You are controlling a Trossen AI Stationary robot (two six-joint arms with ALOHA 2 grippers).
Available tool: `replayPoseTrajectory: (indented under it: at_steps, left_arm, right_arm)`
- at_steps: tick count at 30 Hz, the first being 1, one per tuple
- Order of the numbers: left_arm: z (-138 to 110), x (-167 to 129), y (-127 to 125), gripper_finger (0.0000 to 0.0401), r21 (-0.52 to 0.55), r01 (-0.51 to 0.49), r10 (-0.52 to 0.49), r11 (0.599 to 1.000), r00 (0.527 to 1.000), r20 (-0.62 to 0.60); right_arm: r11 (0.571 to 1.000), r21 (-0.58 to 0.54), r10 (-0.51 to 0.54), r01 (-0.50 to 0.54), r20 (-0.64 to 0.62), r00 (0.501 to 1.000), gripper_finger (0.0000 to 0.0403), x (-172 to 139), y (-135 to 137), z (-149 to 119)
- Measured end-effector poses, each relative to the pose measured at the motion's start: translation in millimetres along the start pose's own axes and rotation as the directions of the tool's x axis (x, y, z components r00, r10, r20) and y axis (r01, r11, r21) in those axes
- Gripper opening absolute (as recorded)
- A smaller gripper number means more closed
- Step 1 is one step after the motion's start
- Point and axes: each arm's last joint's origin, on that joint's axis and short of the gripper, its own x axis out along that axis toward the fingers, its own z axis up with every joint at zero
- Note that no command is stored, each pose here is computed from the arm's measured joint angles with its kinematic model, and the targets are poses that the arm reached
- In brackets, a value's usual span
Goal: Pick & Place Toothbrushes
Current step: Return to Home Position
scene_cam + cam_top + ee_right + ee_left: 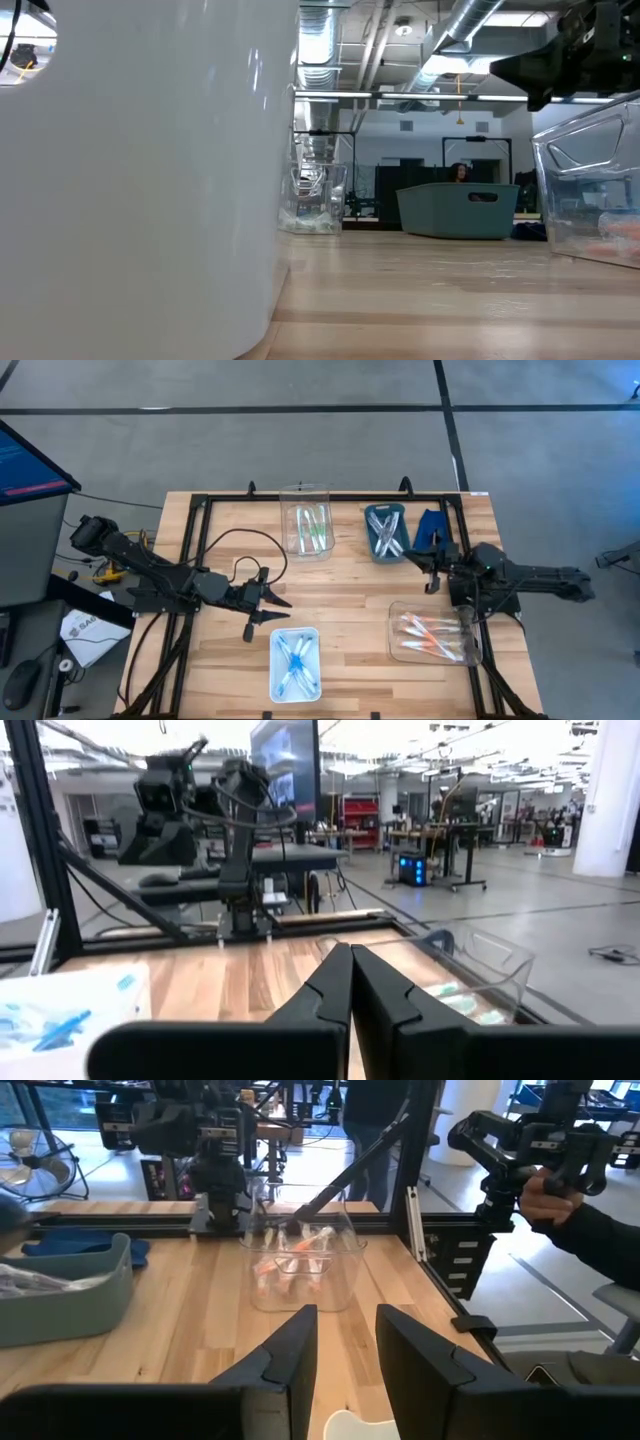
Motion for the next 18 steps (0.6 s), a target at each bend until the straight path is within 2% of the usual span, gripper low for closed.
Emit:
replayPoseTrajectory:
  at_steps: [12, 18]
  left_arm:
    - [0.4, 0.0, -0.2, 0.01, -0.001, 0.004, -0.004, 1.0, 1.0, 0.003]
    - [0.4, 0.0, -0.2, 0.01, -0.001, 0.004, -0.004, 1.0, 1.0, 0.004]
  right_arm:
    - [1.0, 0.002, -0.001, 0.001, 0.006, 1.0, 0.0, -10.4, -1.4, -0.8]
    - [1.0, -0.006, -0.001, 0.002, 0.041, 0.999, 0.0, -8.1, -1.2, -12.6]
